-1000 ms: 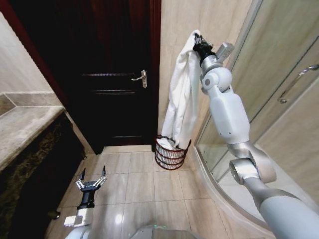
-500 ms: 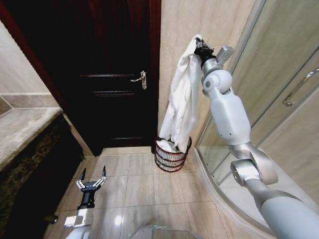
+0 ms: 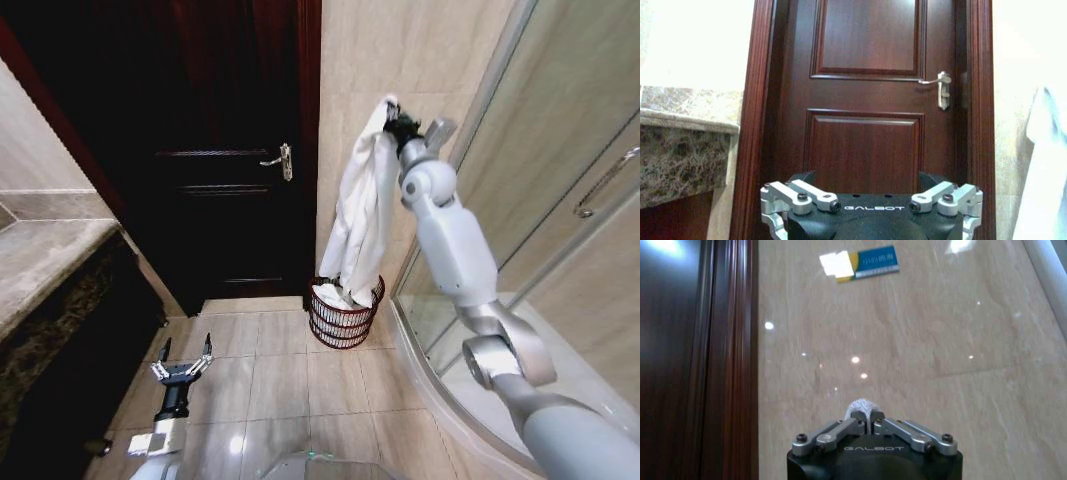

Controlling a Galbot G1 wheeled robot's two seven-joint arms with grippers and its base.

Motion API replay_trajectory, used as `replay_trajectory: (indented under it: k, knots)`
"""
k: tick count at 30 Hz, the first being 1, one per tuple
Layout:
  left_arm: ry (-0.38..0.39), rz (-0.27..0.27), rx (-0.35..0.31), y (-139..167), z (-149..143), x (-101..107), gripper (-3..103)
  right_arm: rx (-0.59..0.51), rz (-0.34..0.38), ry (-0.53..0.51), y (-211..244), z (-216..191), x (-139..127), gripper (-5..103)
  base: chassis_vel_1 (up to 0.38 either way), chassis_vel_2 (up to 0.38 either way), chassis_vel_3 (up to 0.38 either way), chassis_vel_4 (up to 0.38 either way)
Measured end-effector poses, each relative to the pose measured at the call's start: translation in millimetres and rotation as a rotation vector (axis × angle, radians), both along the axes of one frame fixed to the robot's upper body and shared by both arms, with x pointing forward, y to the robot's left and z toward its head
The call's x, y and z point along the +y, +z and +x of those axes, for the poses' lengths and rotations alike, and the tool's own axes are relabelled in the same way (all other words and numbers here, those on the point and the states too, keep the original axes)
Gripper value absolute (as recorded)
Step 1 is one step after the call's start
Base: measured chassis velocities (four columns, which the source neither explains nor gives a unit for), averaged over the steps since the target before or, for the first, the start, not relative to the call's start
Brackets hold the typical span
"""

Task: Discard the used towel into the hamper.

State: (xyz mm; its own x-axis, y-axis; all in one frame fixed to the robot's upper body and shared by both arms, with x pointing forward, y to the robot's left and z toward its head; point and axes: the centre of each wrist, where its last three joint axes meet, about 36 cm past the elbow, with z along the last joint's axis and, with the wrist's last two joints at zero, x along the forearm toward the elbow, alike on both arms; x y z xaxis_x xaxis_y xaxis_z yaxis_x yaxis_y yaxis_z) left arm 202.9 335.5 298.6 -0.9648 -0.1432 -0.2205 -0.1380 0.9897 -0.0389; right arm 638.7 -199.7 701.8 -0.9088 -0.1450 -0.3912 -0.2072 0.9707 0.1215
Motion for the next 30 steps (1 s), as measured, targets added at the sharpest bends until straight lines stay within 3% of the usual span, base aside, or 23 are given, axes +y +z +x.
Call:
replay_trajectory:
  k: [15,23,30]
  knots:
    - [0.006,-0.002,-0.002,-2,-1,-1,100,0.112,0.008,0.016,-84,-9,14,2,0.0,0.0,0.0,0.0]
    - [0.009,0.0,-0.004,-4,-4,-5,100,0.229,0.02,0.022,-170,-27,20,2,0.0,0.0,0.0,0.0]
    - [0.009,0.003,-0.002,-6,-5,-6,100,0.281,0.011,0.014,-213,-35,24,2,0.0,0.0,0.0,0.0]
